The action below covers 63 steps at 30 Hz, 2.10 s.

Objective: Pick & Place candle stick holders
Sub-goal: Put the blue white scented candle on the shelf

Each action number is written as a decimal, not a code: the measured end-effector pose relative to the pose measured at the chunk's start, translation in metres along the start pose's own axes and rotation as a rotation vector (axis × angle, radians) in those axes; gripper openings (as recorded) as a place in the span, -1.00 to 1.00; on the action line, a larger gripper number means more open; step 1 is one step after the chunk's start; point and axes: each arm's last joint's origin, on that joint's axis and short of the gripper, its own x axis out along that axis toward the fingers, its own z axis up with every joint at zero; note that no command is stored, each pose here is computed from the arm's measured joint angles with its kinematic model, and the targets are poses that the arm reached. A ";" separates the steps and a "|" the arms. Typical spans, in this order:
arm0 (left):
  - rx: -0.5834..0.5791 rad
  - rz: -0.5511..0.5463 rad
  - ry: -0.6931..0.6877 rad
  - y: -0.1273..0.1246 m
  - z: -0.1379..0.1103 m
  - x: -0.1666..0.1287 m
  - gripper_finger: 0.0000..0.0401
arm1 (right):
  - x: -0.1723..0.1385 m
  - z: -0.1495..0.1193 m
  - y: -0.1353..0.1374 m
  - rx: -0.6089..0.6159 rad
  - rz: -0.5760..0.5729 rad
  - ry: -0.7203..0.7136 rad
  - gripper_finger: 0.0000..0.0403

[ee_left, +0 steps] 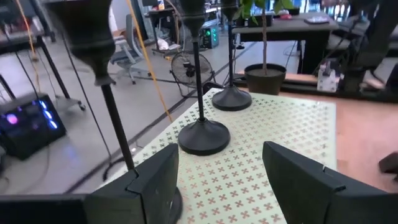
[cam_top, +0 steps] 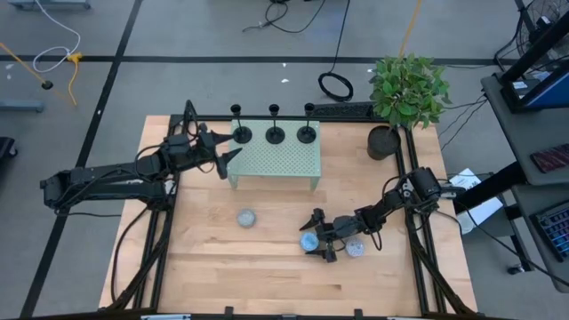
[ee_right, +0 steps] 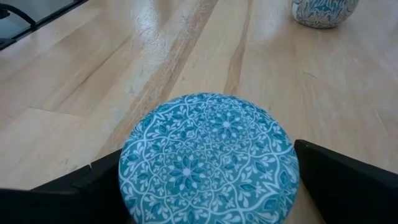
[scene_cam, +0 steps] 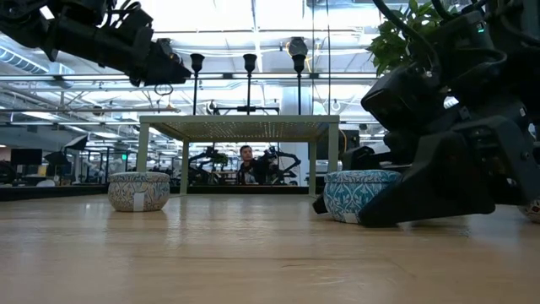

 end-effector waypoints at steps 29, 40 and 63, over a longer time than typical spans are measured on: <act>-0.121 -0.264 0.152 -0.030 -0.019 0.015 0.20 | -0.001 0.012 -0.008 -0.022 -0.024 -0.094 0.48; -0.122 -0.263 0.152 -0.030 -0.019 0.015 0.20 | -0.018 0.048 -0.037 -0.032 -0.119 -0.182 0.43; -0.129 -0.264 0.098 -0.030 -0.014 0.015 0.20 | -0.089 0.097 -0.140 -0.015 -0.553 -0.250 0.44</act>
